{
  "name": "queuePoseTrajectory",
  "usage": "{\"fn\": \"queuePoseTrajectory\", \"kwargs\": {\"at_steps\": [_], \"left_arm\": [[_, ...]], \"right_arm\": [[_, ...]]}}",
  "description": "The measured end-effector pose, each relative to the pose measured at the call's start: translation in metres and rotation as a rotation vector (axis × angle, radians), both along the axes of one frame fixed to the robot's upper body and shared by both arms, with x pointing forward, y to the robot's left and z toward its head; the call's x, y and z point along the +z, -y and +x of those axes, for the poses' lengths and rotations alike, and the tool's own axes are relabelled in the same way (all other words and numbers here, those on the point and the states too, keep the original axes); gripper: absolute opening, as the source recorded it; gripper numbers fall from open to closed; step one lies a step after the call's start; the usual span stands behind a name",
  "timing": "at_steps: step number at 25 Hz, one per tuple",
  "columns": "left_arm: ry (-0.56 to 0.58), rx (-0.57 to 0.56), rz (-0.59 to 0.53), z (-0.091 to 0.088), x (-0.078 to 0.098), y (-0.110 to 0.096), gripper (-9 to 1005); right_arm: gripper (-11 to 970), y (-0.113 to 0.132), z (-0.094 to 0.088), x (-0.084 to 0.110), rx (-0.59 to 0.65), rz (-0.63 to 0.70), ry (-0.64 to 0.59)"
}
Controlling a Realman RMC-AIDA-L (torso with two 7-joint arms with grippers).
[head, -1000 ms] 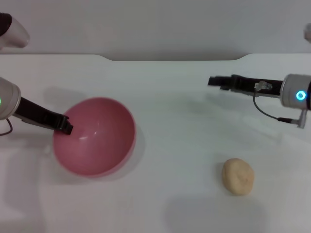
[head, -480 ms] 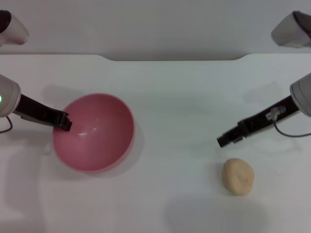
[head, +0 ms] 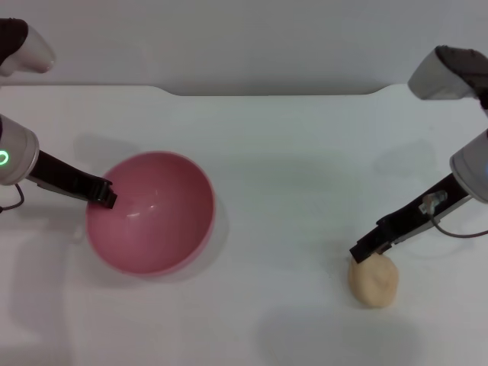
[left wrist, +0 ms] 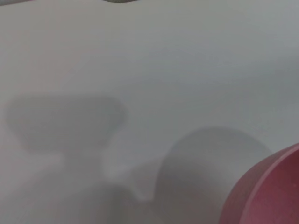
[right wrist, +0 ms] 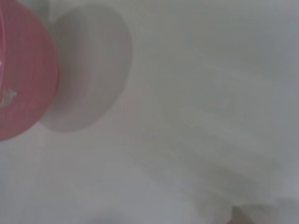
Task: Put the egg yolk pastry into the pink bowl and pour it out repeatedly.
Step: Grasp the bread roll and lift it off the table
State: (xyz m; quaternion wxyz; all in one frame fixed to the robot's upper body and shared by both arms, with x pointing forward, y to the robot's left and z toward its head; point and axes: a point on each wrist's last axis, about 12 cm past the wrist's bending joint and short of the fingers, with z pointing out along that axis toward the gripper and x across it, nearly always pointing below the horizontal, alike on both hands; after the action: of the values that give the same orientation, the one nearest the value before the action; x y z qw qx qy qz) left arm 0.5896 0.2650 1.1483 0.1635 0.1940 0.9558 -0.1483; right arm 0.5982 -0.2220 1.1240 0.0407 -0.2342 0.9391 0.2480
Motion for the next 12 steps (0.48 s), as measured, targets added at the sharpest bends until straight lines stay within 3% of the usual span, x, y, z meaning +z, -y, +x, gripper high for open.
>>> {"fn": "queuePoseTrajectory", "kwargs": {"at_steps": [12], "left_arm": [[0.012,-0.003,0.006,0.002,0.0,0.003,-2]], "right_arm": [[376,-0.016,-0.004,-0.01,0.054,-0.079,-0.05]]}}
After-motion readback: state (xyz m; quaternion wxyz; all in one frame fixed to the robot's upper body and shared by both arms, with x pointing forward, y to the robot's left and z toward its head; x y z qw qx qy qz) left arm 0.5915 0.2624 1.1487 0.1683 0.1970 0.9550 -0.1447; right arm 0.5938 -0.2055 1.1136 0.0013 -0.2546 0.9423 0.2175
